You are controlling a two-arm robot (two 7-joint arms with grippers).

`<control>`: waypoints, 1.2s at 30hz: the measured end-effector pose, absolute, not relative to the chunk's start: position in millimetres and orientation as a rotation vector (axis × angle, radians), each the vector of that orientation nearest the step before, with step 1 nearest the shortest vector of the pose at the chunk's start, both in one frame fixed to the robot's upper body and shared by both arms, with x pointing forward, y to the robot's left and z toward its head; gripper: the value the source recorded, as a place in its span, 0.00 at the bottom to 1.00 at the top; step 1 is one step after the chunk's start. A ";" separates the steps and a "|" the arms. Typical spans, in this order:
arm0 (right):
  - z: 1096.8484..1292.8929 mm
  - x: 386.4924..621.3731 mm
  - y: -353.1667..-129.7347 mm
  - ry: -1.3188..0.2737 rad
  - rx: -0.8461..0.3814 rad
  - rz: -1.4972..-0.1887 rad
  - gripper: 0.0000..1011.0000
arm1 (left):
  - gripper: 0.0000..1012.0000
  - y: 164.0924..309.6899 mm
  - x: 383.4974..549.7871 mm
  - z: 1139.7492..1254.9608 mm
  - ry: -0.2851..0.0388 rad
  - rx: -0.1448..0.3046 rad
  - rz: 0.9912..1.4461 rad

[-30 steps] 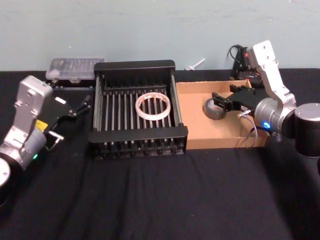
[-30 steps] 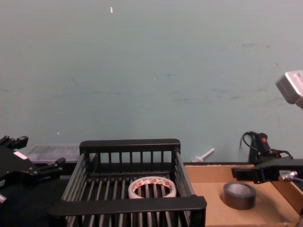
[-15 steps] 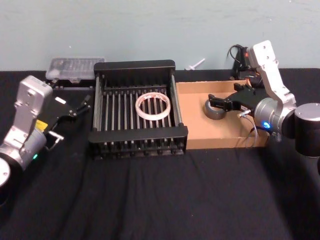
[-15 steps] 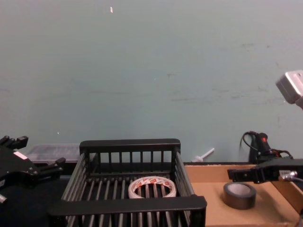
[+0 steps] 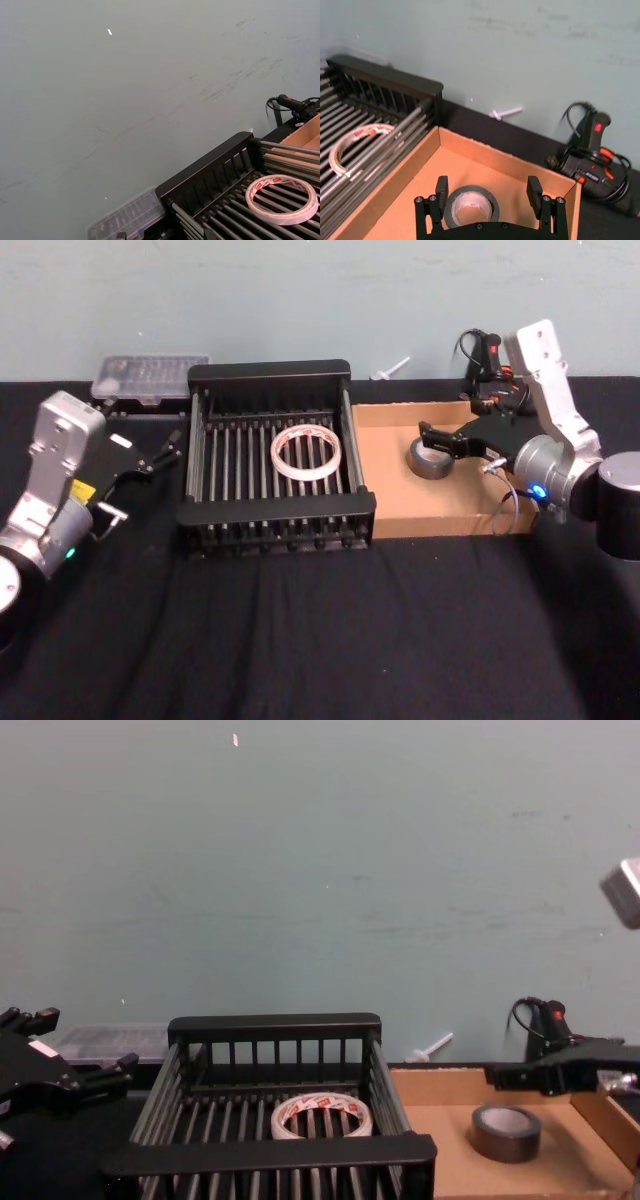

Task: Pick up the white tape and place it into the black box , Pick up the silver tape and place it into the brown box.

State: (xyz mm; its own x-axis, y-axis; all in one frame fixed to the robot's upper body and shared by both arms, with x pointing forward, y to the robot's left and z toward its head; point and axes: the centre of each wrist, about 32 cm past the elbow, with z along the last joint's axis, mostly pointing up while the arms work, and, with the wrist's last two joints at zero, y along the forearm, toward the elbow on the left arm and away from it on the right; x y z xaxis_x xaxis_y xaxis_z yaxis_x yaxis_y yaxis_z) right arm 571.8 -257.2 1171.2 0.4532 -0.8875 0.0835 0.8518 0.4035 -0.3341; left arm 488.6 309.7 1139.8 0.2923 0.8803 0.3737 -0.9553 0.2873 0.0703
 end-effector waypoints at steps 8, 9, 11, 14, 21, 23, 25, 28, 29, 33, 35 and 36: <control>1169.2 548.1 -265.5 0.015 -0.246 -1.135 0.99 | 0.99 309.7 488.6 1139.8 -0.285 0.304 1.248; 1169.2 548.1 -265.5 0.015 -0.246 -1.135 0.99 | 0.99 309.7 488.6 1139.8 -0.285 0.305 1.248; 1166.8 538.5 -267.7 -0.018 -0.214 -1.148 0.99 | 0.99 309.7 488.6 1139.8 -0.285 0.304 1.248; 1162.0 526.3 -270.2 -0.060 -0.172 -1.163 0.99 | 0.99 309.7 488.6 1139.8 -0.285 0.304 1.248; 1146.1 503.1 -272.9 -0.132 -0.092 -1.180 0.99 | 0.99 309.7 488.6 1139.8 -0.285 0.305 1.248; 1142.2 499.6 -272.9 -0.138 -0.086 -1.183 0.99 | 0.99 309.7 488.6 1139.8 -0.285 0.304 1.248; 1139.0 496.8 -273.0 -0.141 -0.081 -1.185 0.99 | 0.99 309.7 488.6 1139.8 -0.285 0.304 1.248; 1133.8 492.4 -272.7 -0.139 -0.077 -1.191 0.99 | 0.99 309.7 488.6 1139.8 -0.285 0.304 1.248; 1133.0 491.8 -272.6 -0.139 -0.078 -1.192 0.99 | 0.99 309.7 488.6 1139.8 -0.285 0.304 1.248; 1130.5 489.9 -272.6 -0.135 -0.082 -1.195 0.99 | 0.99 309.7 488.6 1139.8 -0.285 0.305 1.248; 1130.5 490.0 -272.7 -0.136 -0.082 -1.195 0.99 | 0.99 309.7 488.6 1139.8 -0.285 0.305 1.248; 1130.7 490.2 -272.7 -0.136 -0.082 -1.195 0.99 | 0.99 309.7 488.6 1139.8 -0.285 0.304 1.248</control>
